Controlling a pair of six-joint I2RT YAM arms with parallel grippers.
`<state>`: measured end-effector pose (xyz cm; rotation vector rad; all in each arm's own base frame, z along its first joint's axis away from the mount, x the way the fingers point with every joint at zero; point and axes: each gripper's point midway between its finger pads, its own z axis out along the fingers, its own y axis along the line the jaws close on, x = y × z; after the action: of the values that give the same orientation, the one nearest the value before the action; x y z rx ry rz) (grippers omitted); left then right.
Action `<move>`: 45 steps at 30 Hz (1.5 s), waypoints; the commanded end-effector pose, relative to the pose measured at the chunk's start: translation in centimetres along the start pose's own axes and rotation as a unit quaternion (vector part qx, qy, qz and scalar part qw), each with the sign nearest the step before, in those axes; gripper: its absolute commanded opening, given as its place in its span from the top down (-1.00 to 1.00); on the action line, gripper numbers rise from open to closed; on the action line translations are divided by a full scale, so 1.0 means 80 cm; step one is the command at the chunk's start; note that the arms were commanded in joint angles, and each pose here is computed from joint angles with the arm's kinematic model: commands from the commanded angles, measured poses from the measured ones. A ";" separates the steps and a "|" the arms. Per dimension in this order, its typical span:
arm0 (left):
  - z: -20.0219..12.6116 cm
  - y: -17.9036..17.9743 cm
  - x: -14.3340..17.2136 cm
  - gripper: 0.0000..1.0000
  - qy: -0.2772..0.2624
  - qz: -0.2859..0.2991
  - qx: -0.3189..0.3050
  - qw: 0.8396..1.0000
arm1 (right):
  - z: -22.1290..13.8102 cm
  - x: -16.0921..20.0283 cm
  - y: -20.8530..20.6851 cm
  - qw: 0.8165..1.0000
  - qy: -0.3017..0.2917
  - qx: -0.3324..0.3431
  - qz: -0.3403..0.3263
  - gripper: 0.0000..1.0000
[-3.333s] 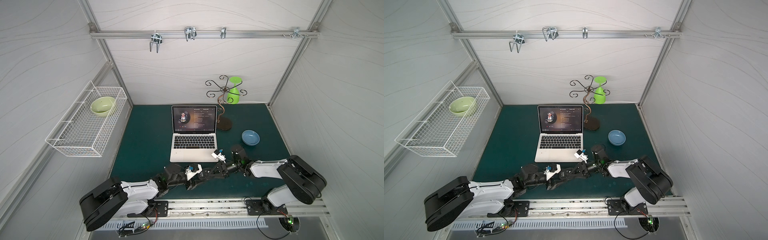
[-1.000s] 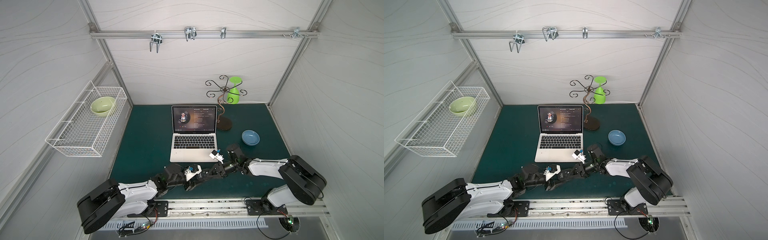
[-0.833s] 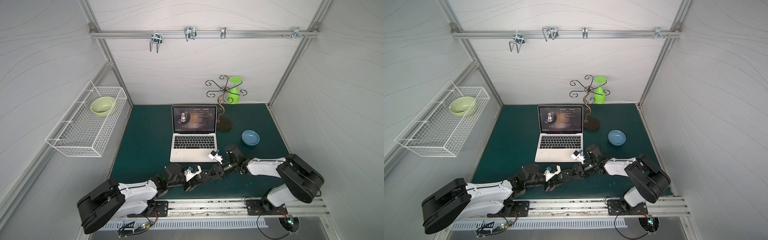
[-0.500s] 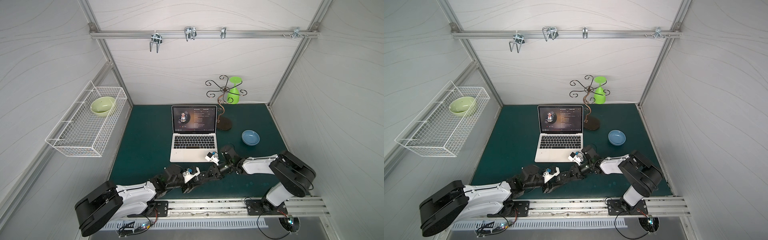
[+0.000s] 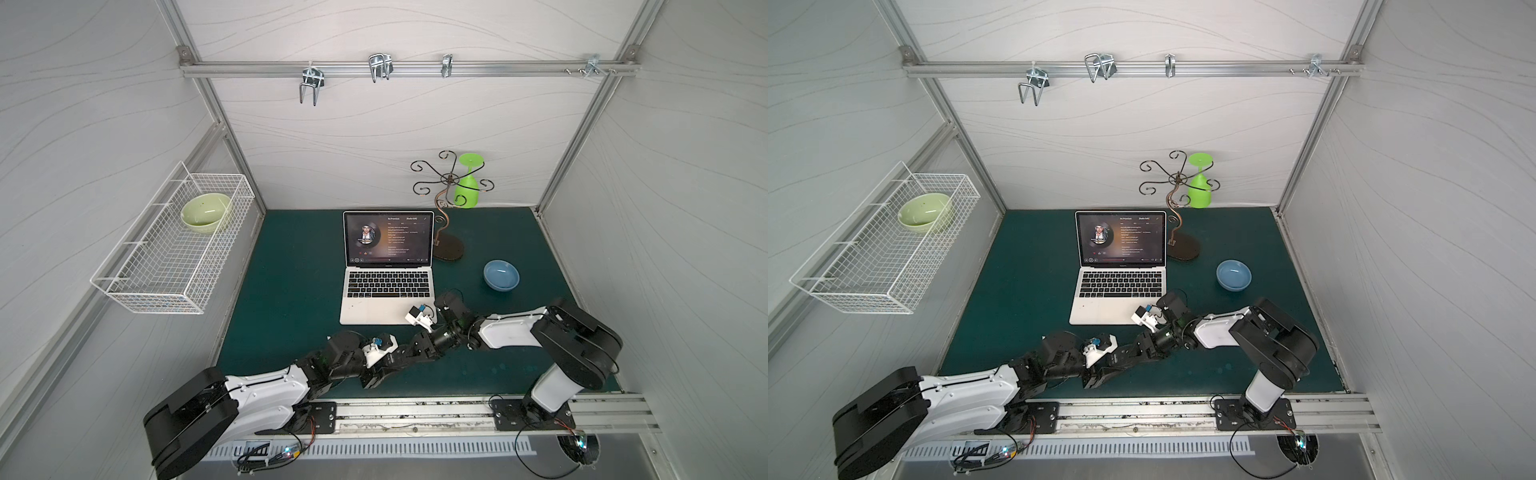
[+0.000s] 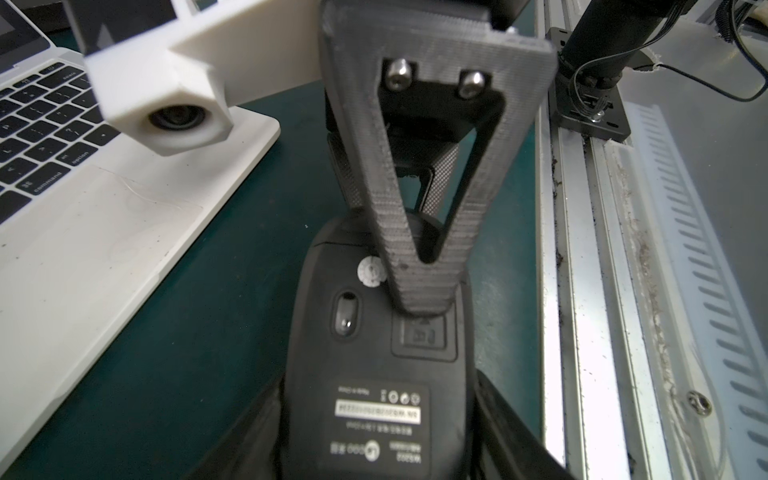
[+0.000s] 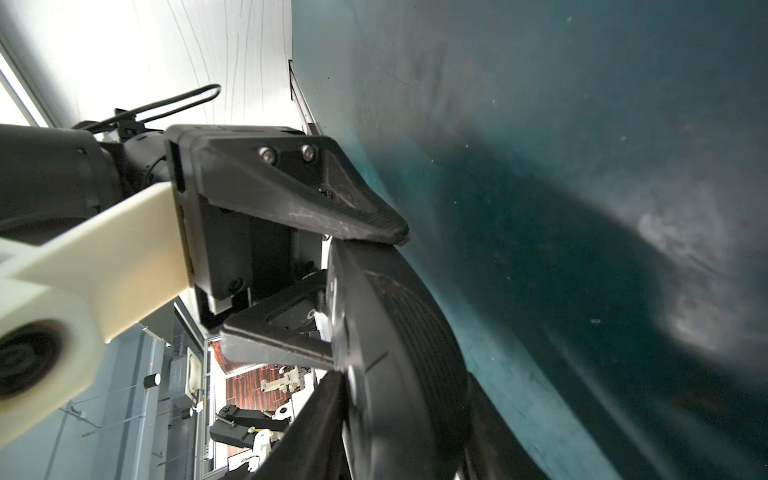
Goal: Remove the wireless mouse receiver from the laptop
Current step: Close the lid on the mouse, then place the mouse at the center of the board.
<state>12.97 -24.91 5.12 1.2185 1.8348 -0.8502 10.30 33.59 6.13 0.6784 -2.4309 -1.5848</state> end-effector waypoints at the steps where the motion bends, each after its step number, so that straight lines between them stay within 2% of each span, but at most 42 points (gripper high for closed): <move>1: -0.020 -0.010 -0.128 1.00 -0.171 0.065 0.016 0.983 | 0.015 -0.004 0.007 1.000 0.003 0.006 -0.029 0.07; 7: -0.020 -0.010 -0.127 1.00 -0.170 0.064 0.016 0.983 | 0.016 -0.006 0.011 1.000 0.001 0.001 -0.031 0.15; 11: -0.019 -0.010 -0.126 1.00 -0.167 0.063 0.015 0.984 | 0.010 -0.009 0.022 0.999 -0.007 -0.011 -0.038 0.13; 17: -0.017 -0.009 -0.124 1.00 -0.162 0.060 0.016 0.985 | -0.004 -0.017 0.037 0.998 -0.029 -0.040 -0.040 -0.22; 24: -0.018 -0.006 -0.120 1.00 -0.157 0.059 0.008 0.986 | -0.022 -0.017 0.038 0.997 -0.044 -0.056 -0.027 -0.27; 31: -0.015 -0.004 -0.115 1.00 -0.147 0.058 0.004 0.987 | -0.050 -0.008 0.052 0.995 -0.060 -0.067 -0.031 -0.47; 39: -0.011 -0.005 -0.120 1.00 -0.144 0.057 0.012 0.988 | -0.053 -0.001 0.061 0.995 -0.051 -0.082 -0.032 -0.19; 43: -0.012 -0.007 -0.124 1.00 -0.147 0.058 0.016 0.987 | -0.045 -0.001 0.061 0.995 -0.040 -0.085 -0.031 -0.13; 44: -0.012 -0.007 -0.124 0.99 -0.145 0.057 0.016 0.988 | -0.044 -0.002 0.059 0.995 -0.040 -0.083 -0.029 -0.08; 45: -0.013 -0.007 -0.125 0.90 -0.146 0.057 0.016 0.988 | -0.044 -0.002 0.059 0.995 -0.042 -0.082 -0.030 0.00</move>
<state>14.29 -27.39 10.85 1.1630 1.6252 -0.9149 10.74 32.07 11.72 0.6542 -2.3504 -1.8406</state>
